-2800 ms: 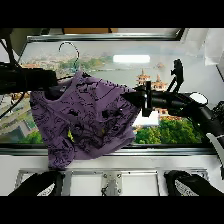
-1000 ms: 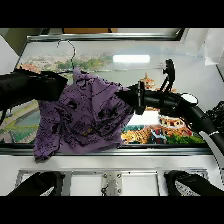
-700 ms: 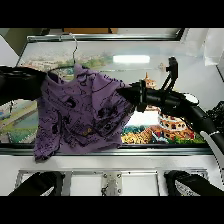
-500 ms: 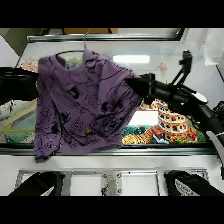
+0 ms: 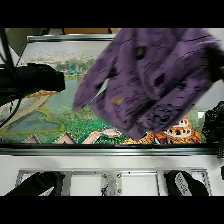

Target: Fold the clothes and pants, and hang the long-sleeved shirts on hangers.

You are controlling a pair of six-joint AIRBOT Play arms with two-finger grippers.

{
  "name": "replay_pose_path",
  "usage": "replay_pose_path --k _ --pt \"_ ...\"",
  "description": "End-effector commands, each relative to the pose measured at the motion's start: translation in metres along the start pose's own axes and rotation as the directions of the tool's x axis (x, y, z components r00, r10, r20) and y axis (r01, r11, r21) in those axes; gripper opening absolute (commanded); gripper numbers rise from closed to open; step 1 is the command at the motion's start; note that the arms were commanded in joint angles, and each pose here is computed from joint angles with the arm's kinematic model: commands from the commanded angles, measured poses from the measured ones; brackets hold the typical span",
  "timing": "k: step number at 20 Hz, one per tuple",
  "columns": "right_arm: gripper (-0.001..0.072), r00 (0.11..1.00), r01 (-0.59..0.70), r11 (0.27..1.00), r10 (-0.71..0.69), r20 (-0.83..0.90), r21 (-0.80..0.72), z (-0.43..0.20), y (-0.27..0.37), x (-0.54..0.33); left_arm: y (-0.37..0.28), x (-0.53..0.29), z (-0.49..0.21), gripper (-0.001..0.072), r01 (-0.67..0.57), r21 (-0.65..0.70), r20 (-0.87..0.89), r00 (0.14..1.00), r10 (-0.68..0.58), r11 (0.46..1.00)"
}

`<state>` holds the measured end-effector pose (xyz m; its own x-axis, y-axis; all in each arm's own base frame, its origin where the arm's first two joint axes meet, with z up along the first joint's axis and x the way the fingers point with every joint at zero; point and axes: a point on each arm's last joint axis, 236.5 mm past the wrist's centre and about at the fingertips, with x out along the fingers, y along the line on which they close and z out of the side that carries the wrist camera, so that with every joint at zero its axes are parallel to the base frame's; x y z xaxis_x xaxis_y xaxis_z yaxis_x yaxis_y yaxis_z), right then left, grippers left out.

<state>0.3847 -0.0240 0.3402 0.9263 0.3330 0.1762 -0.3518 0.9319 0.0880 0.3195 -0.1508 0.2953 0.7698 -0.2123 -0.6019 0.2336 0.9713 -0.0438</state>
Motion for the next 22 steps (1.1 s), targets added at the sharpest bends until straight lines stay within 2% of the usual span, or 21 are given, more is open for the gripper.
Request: replay_pose_path --k 1,5,7,10,14,22 --pt "0.0011 0.896 0.443 0.891 -0.438 0.067 -0.102 0.05 -0.104 -0.065 -0.009 0.025 0.004 0.0019 0.001 0.049 -0.007 1.0 -0.001 0.999" --pt "0.0011 0.677 0.736 0.648 -0.712 0.187 -0.194 0.104 -0.172 -0.125 -0.015 0.045 0.001 0.0019 -0.001 0.081 -0.028 1.0 0.004 0.997" --pt "0.0011 0.597 0.802 0.557 -0.758 0.262 -0.216 0.134 -0.188 -0.139 -0.018 0.053 0.001 0.0018 -0.001 0.094 -0.035 0.999 0.004 0.996" --pt "0.001 0.53 0.846 0.463 -0.783 0.325 -0.265 0.166 -0.211 -0.145 -0.019 0.06 -0.002 0.0018 -0.004 0.098 -0.051 0.999 0.009 0.995" --pt "0.0011 0.452 0.89 0.366 -0.785 0.423 -0.272 0.209 -0.231 -0.153 -0.019 0.059 -0.002 0.0018 -0.003 0.097 -0.049 0.999 0.008 0.995" --pt "0.0012 0.347 0.937 0.266 -0.792 0.502 -0.227 0.236 -0.243 -0.174 -0.02 0.059 -0.002 0.0019 -0.001 0.097 -0.051 0.999 0.006 0.995"
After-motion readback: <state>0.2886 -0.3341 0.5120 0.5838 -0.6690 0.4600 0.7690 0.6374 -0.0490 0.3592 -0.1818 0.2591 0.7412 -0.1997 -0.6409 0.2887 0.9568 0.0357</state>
